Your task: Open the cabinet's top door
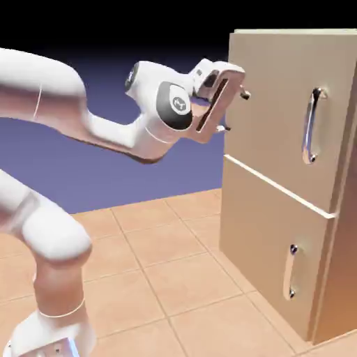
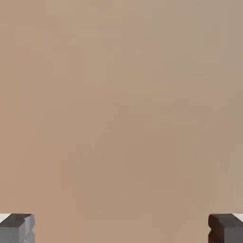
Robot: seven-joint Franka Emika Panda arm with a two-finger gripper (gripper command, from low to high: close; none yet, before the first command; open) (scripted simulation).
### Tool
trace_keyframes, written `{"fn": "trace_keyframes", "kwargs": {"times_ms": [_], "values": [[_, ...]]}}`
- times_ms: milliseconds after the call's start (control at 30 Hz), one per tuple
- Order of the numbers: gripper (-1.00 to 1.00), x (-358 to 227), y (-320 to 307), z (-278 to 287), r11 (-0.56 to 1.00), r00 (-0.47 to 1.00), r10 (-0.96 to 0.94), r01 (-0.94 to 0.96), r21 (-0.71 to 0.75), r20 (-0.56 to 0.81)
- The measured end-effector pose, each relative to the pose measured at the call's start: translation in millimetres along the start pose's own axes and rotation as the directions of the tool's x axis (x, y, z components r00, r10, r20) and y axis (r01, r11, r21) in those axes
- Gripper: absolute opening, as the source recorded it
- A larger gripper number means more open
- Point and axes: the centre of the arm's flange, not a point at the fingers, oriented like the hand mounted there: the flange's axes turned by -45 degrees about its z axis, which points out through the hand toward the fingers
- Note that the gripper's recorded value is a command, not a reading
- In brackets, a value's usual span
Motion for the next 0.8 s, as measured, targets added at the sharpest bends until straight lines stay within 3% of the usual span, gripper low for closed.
{"fn": "trace_keyframes", "kwargs": {"times_ms": [367,800], "values": [[0.00,-32.1,18.5,-16.6,0.863,0.874,-0.485,0.486,-0.138,0.038],[0.00,-97.9,17.7,-14.4,0.433,0.459,-0.866,0.887,-0.159,0.201]]}}
